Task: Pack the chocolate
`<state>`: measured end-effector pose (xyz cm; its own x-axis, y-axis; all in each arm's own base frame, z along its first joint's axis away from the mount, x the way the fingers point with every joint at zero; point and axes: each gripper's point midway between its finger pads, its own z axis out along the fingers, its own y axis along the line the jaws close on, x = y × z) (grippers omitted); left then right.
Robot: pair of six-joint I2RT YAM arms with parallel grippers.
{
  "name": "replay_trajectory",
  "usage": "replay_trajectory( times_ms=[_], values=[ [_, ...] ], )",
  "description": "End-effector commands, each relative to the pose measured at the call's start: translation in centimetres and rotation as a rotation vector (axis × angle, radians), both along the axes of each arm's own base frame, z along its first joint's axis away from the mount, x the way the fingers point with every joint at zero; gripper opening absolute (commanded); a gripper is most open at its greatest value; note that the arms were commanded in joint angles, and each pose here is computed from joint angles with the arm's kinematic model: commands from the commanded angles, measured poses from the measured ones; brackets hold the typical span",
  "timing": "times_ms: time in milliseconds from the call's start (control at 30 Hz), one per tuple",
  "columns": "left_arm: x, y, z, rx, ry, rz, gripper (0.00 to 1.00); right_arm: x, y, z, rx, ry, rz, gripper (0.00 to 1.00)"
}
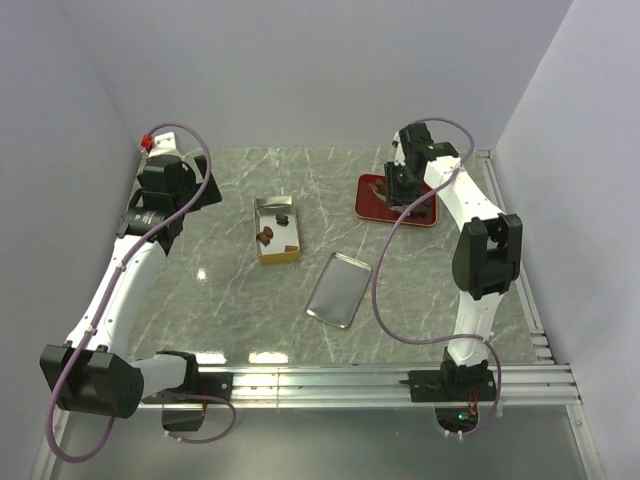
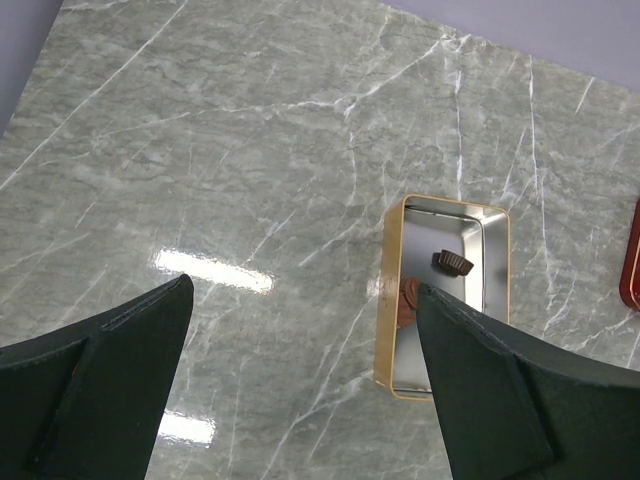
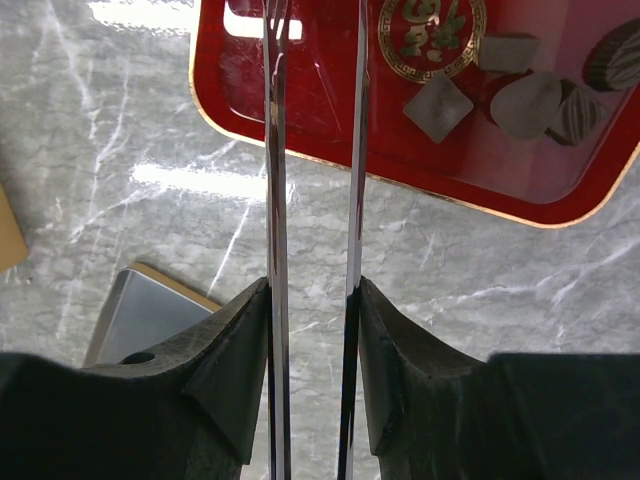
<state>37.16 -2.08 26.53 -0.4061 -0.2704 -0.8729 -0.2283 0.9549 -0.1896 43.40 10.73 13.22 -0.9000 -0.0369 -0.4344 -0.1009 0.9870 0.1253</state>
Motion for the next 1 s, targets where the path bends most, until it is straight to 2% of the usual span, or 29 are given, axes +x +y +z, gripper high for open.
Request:
replay_trajectory(
  times_ms=[0, 367, 567, 700, 967],
  values=[
    [0.6, 0.3, 2.1, 0.006, -0.046, 0.017, 1.0, 1.9, 0.0, 1.3, 0.013, -0.07, 0.008, 0.45],
    [1.3, 0.4, 2.1, 0.01, -0.038, 0.022, 0.99, 3.1, 0.7, 0.4, 0.029, -0.048, 0.028, 0.44],
    [1.5, 0.4, 2.0, 0.006, -0.037, 0.022, 0.99, 3.4, 0.6, 0.5, 0.024, -0.048, 0.034, 0.4],
    [1.7, 0.4, 2.1, 0.007, -0.041, 0.02, 0.99, 3.1, 0.6, 0.3, 0.017, -0.033, 0.041, 0.33],
    [1.8, 0.1, 1.6, -0.005, -0.033, 0.007, 0.99, 1.3, 0.3, 2.3, 0.019, -0.045, 0.047, 0.3]
  ],
)
